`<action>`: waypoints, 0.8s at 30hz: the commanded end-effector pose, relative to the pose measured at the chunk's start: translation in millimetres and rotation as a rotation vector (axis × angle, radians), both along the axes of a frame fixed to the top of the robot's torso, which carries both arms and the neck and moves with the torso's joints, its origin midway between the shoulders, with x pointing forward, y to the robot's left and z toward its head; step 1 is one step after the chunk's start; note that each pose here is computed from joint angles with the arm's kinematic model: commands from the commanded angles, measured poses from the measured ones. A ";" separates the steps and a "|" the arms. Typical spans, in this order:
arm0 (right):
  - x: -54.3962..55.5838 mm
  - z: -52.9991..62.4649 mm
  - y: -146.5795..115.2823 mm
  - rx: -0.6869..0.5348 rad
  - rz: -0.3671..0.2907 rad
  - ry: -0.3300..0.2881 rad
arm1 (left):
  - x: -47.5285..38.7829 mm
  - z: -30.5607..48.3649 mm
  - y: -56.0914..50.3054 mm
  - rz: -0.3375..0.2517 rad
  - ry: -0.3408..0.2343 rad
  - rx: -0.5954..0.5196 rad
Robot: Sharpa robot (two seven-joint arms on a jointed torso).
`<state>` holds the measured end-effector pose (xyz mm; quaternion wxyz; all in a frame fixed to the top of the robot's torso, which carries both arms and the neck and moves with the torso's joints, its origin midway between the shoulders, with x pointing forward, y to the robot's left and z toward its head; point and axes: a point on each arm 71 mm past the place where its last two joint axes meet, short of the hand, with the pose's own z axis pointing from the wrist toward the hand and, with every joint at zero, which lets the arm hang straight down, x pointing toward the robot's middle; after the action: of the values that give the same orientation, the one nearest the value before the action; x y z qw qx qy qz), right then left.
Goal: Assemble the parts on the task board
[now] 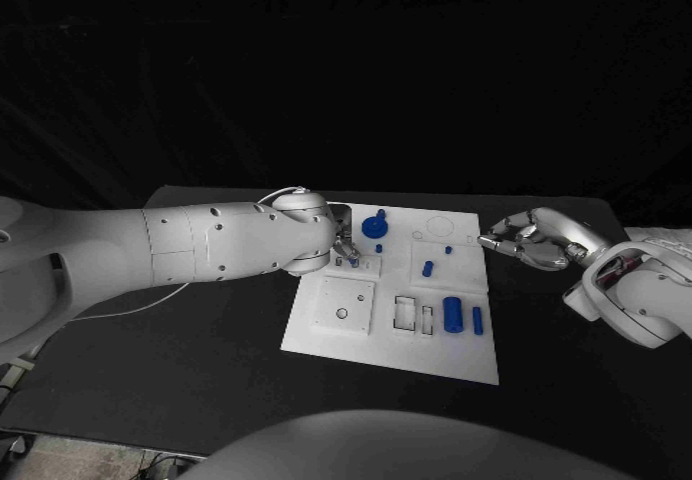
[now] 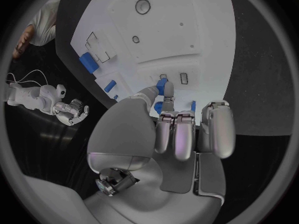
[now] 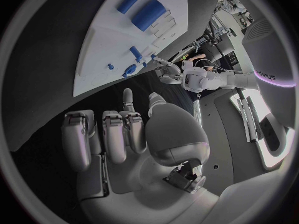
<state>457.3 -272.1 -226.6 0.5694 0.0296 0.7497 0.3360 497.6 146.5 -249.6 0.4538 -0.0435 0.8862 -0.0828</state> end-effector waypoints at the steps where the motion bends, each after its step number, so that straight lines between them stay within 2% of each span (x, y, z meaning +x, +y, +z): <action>1: -0.2 -0.3 0.9 0.001 0.006 -0.001 | 0.1 -1.0 0.2 0.000 0.014 0.024; 24: -0.3 -0.5 1.4 0.003 0.007 -0.003 | 0.4 -1.5 -6.6 -0.010 0.017 0.013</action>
<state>457.5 -271.5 -227.0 0.5692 0.0300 0.7496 0.3365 498.9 142.2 -250.8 0.4500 -0.0411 0.8888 -0.0766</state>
